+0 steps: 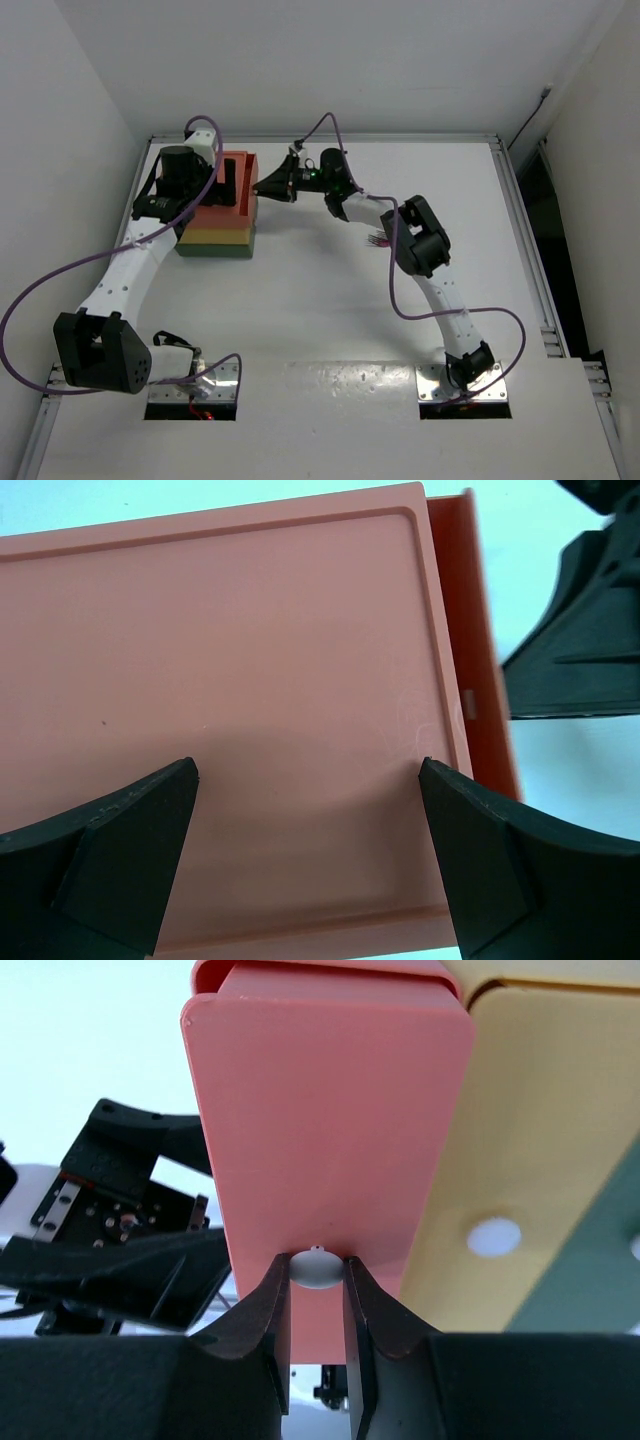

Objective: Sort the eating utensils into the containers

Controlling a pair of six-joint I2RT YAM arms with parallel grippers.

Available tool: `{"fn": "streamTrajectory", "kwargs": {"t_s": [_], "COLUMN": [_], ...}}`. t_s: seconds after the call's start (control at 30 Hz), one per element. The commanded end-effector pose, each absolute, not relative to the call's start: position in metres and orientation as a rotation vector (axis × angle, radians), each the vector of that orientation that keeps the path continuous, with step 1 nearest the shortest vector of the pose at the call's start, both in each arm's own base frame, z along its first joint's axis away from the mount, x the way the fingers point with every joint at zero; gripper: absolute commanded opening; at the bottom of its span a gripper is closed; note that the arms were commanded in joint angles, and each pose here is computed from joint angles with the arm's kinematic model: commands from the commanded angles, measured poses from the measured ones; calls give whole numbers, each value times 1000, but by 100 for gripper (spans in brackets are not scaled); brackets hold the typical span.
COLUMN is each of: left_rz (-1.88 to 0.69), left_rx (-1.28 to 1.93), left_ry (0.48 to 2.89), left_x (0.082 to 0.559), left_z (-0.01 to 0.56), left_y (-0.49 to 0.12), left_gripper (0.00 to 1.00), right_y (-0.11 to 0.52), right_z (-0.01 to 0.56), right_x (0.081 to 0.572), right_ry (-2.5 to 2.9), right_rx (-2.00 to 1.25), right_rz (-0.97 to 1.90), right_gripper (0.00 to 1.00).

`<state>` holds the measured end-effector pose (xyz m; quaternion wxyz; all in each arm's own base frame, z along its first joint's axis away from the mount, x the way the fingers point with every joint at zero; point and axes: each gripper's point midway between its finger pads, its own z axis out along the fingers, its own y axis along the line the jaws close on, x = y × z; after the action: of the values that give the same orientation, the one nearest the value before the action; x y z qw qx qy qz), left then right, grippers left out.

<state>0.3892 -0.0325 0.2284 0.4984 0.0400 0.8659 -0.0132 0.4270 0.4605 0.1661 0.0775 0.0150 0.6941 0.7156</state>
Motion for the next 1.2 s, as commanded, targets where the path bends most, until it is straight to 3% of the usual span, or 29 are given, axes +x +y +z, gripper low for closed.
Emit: {"fn": "streamTrajectory", "kwargs": {"t_s": [0.0,0.47,1.17], "left_rz": [61,108,125], "left_rx": [65,25,-3], "left_ry": [2349,2191,2229], "left_x": [357,372,370], "left_z": [166,240,231], "left_y": [-13,8,19], "left_gripper": [100,100,100], "right_y": [444,393,345], "right_z": [184,178,164], "right_x": [411,413,406], "right_ry": [2061,2082,2142], "right_rx": [-113,-77,-33], "right_rz": [2160,2107,2047], "right_gripper": [0,0,0]}}
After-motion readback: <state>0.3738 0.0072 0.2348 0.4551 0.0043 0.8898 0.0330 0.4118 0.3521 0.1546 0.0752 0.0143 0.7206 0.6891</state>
